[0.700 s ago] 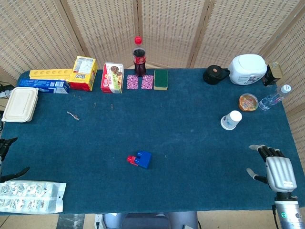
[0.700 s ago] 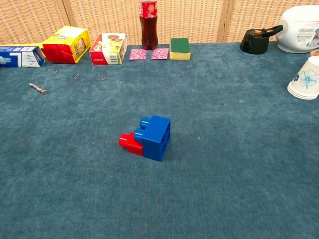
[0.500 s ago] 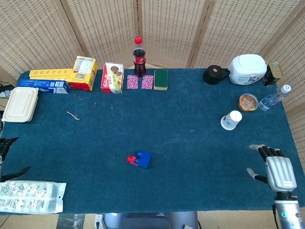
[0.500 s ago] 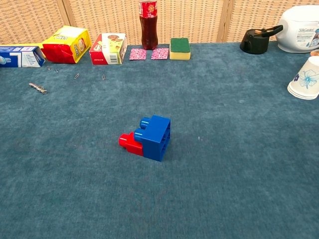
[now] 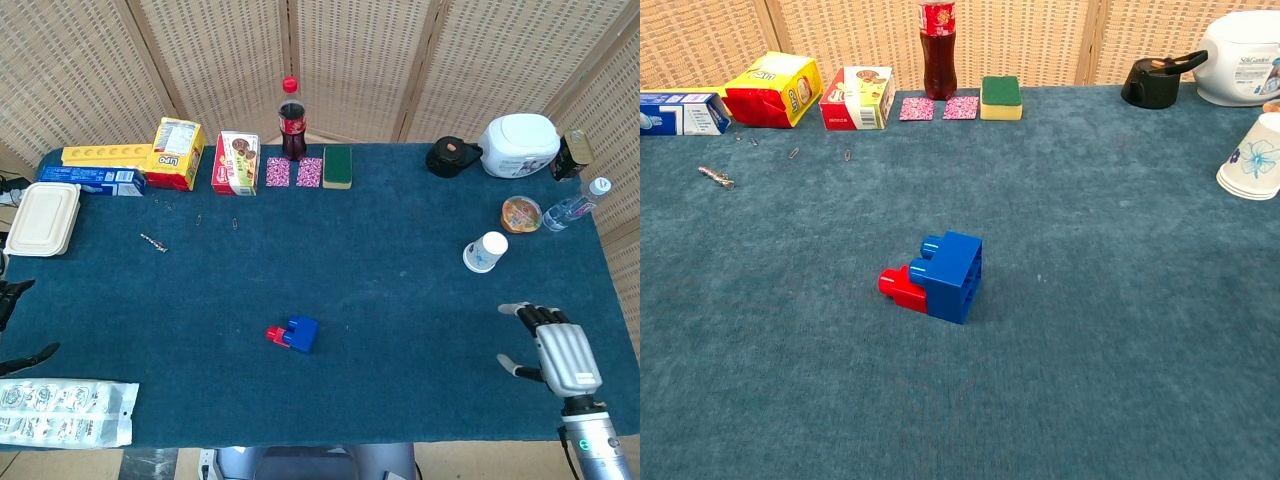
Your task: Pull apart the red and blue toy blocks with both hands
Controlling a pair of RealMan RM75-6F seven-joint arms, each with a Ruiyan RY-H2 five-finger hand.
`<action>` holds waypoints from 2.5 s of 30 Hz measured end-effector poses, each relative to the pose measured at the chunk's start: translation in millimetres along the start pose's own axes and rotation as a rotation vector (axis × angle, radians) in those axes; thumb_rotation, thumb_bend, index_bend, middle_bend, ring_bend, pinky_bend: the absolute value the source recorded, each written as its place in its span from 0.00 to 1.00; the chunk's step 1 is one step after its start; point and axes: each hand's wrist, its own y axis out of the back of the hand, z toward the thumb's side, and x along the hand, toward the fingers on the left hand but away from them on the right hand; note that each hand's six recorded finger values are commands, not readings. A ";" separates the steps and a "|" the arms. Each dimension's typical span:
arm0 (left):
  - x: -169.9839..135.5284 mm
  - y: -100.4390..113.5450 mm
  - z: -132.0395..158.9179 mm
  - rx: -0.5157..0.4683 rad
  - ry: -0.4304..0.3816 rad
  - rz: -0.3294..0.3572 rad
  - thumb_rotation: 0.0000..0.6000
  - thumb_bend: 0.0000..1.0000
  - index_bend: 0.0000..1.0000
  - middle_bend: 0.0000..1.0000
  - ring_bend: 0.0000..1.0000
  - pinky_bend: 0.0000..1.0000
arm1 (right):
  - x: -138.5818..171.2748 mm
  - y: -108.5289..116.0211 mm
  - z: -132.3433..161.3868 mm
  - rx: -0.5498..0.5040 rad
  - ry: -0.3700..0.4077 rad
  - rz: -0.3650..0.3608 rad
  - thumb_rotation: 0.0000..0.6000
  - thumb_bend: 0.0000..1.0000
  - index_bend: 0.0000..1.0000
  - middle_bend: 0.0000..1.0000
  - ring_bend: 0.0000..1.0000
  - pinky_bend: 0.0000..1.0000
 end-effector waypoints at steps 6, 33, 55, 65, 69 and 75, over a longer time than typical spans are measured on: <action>5.2 2.2 2.7 0.009 -0.005 -0.002 0.78 0.13 0.19 0.27 0.17 0.24 | -24.3 -25.7 42.7 -0.107 0.160 0.143 1.00 0.21 0.31 0.35 0.36 0.31; 7.9 0.3 -19.8 0.007 0.050 -0.018 0.77 0.13 0.19 0.27 0.17 0.24 | -90.6 -118.8 205.1 -0.221 0.421 0.366 1.00 0.09 0.01 0.16 0.17 0.21; 1.3 0.0 -41.3 -0.008 0.079 -0.013 0.77 0.13 0.19 0.27 0.17 0.24 | -128.9 -154.6 226.5 -0.085 0.357 0.307 1.00 0.09 0.01 0.16 0.18 0.21; 2.2 -0.9 -41.8 -0.011 0.080 -0.013 0.78 0.13 0.19 0.27 0.17 0.24 | -148.6 -151.5 213.8 -0.045 0.310 0.238 1.00 0.10 0.01 0.18 0.21 0.22; 2.9 0.5 -40.7 -0.009 0.075 -0.008 0.77 0.13 0.19 0.27 0.17 0.24 | -153.3 -145.1 211.4 -0.041 0.307 0.219 1.00 0.10 0.01 0.18 0.21 0.22; 5.9 0.0 -38.7 -0.007 0.062 -0.008 0.77 0.13 0.19 0.27 0.17 0.24 | -140.6 -139.2 222.8 -0.061 0.338 0.250 1.00 0.10 0.01 0.18 0.21 0.22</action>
